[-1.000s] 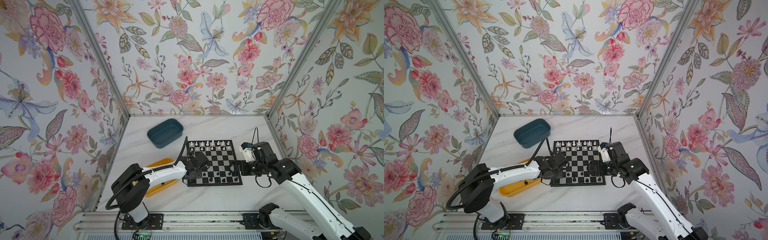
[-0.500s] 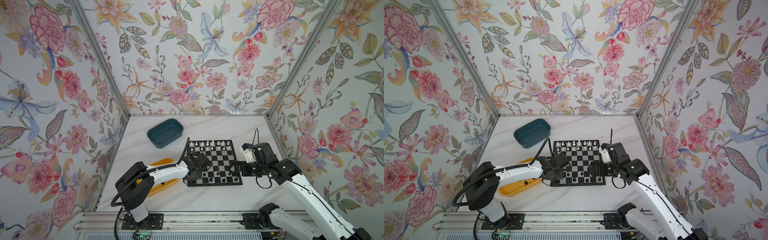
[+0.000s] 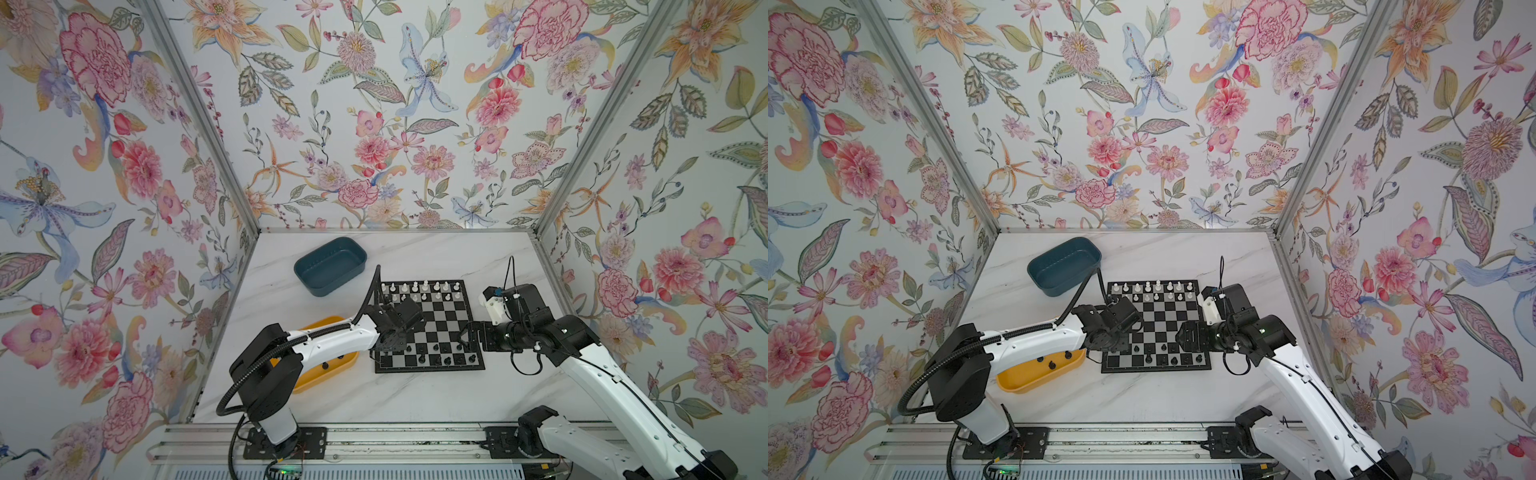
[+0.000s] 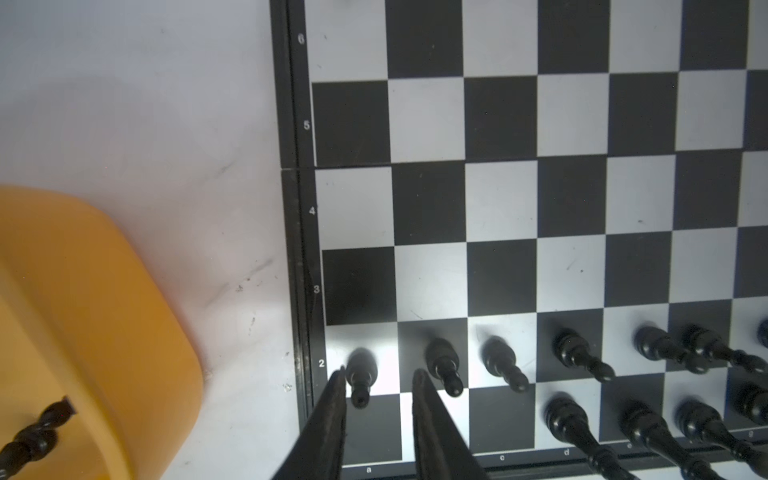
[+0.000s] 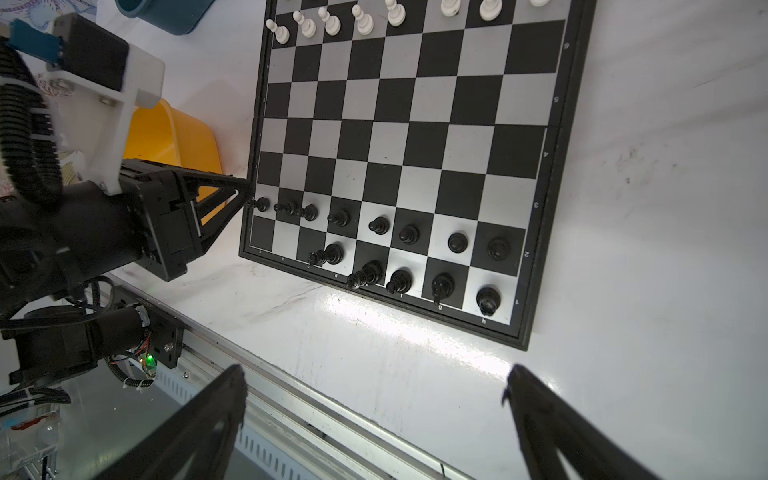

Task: Set up the chess pieces on the board
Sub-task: 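Swing the open left gripper back over the yellow tub, then lower the left gripper into the tub and close on a black piece, then lift the black piece and carry it with the left gripper to the board's nearest row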

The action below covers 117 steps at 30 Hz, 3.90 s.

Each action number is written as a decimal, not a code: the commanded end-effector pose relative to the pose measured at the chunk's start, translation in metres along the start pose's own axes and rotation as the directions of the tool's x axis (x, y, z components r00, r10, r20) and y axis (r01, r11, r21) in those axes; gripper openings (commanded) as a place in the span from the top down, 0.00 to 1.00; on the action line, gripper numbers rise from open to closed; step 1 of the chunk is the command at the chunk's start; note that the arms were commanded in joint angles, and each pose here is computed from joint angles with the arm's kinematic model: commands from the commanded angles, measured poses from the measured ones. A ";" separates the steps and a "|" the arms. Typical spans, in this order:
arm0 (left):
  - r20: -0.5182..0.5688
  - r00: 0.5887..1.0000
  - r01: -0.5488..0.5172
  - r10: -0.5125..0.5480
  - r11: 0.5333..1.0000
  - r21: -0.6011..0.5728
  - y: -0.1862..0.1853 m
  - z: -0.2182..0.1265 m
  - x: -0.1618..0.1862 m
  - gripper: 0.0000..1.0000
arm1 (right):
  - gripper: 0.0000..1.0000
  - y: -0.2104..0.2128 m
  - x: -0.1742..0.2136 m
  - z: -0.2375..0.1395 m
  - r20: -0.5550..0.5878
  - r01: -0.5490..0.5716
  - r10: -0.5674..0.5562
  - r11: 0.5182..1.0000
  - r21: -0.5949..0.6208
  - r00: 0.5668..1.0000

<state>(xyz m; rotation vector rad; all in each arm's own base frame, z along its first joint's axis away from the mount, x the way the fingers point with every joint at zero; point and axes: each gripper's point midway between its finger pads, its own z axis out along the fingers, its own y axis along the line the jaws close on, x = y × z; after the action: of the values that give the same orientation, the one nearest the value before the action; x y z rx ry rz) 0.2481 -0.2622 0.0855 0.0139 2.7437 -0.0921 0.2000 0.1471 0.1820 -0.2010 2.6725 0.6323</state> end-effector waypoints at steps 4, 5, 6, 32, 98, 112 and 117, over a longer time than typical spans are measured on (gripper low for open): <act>0.123 0.990 0.083 -0.075 0.995 -0.059 0.049 -0.053 -0.032 0.64 | 0.01 0.011 -0.023 -0.001 0.021 0.021 -0.021 0.999 -0.024 1.000; 0.128 0.988 0.100 -0.090 0.993 -0.067 0.058 -0.056 -0.032 0.64 | 0.01 0.014 -0.026 0.000 0.020 0.025 -0.025 0.999 -0.030 1.000; 0.138 0.984 0.120 -0.109 0.990 -0.072 0.068 -0.060 -0.031 0.63 | 0.01 0.016 -0.030 0.002 0.021 0.030 -0.030 0.999 -0.035 0.999; -0.113 0.983 0.142 -0.148 0.988 -0.061 0.133 0.016 0.027 0.63 | 0.01 0.061 -0.094 0.060 -0.052 0.073 -0.076 0.996 -0.050 0.996; -0.047 0.999 0.014 -0.010 0.997 0.077 0.032 -0.057 0.032 0.93 | 0.01 0.025 0.008 0.014 0.004 0.034 -0.034 0.999 -0.042 0.999; -0.066 0.990 -0.115 0.122 0.989 0.095 -0.028 -0.028 0.046 0.91 | 0.01 0.016 0.019 -0.009 0.040 0.044 -0.043 0.999 -0.019 0.998; -0.080 0.982 -0.163 0.169 0.983 0.086 -0.039 -0.016 0.045 0.91 | 0.01 0.012 0.021 -0.014 0.054 0.032 -0.031 0.999 -0.009 0.998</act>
<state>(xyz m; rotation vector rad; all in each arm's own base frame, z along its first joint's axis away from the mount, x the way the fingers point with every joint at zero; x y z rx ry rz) 0.1942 -0.2934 0.0851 0.2165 2.8388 -0.1862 0.1776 0.1598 0.1937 -0.2566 2.5895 0.6728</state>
